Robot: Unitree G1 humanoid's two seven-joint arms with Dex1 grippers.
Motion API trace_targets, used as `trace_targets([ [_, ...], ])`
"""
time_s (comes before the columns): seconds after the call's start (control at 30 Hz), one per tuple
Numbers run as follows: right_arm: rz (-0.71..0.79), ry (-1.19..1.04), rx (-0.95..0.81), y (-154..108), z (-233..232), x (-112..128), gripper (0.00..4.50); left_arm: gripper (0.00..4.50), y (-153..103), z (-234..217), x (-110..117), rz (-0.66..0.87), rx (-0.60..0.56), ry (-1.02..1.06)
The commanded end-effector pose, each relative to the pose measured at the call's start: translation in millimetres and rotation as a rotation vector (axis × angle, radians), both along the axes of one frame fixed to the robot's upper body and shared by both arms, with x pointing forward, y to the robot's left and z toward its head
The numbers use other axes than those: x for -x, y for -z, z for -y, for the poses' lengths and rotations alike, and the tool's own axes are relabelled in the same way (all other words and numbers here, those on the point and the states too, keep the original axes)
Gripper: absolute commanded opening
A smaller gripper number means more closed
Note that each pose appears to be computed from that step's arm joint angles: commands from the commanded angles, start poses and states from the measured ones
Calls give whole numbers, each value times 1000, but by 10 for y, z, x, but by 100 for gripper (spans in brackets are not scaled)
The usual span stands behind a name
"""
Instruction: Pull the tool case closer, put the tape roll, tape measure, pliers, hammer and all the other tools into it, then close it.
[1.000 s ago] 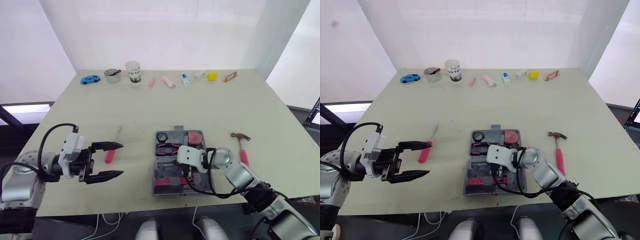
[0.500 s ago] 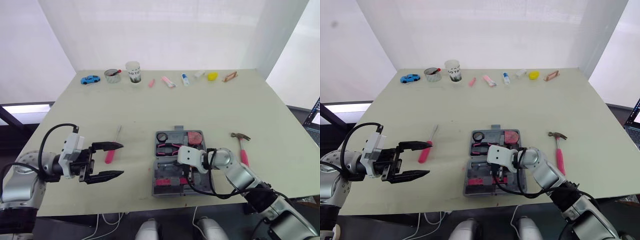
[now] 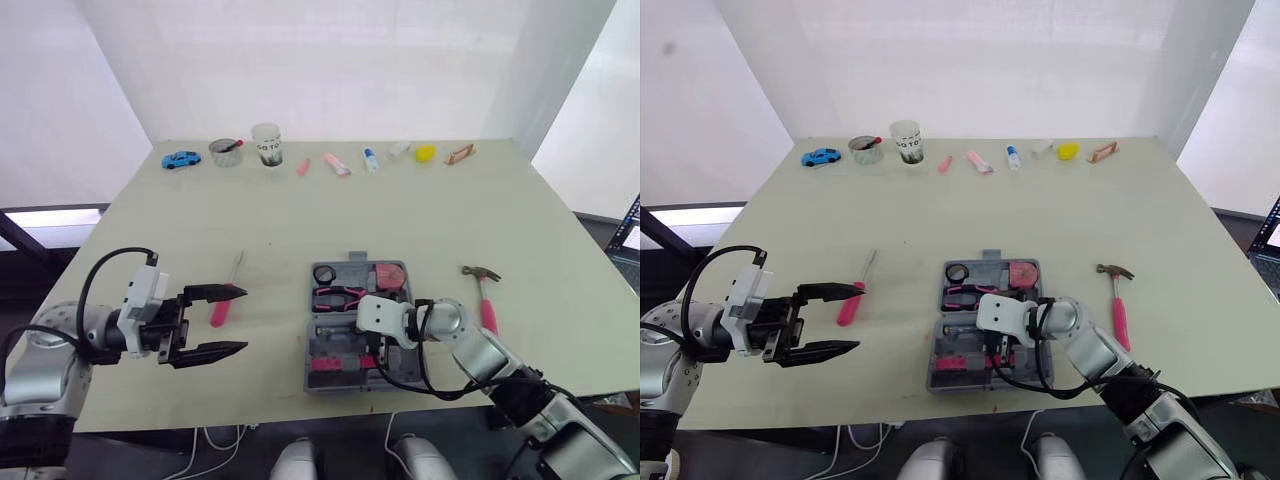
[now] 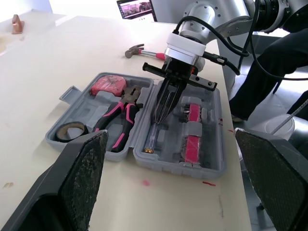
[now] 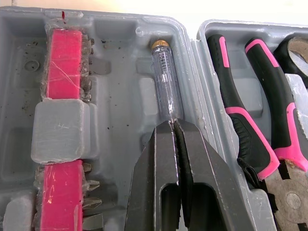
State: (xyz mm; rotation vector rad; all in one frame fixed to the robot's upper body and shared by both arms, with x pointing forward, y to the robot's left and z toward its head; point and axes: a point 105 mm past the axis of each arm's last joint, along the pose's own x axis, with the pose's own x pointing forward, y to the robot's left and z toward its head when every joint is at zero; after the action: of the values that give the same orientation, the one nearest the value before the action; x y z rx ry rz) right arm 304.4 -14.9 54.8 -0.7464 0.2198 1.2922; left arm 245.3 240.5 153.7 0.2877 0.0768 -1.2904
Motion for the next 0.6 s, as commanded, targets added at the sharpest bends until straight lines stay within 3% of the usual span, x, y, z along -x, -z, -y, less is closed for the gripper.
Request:
trace_targets([
  [0.03, -68, 54, 45, 170, 104, -9, 7, 450, -80, 28, 26, 30, 0, 40],
  [0.43, -218, 139, 46, 414, 181, 18, 7, 450, -64, 45, 26, 32, 7, 35],
  [0.6, -173, 106, -163, 65, -18, -15, 7, 450, -82, 46, -10, 43, 44, -8],
])
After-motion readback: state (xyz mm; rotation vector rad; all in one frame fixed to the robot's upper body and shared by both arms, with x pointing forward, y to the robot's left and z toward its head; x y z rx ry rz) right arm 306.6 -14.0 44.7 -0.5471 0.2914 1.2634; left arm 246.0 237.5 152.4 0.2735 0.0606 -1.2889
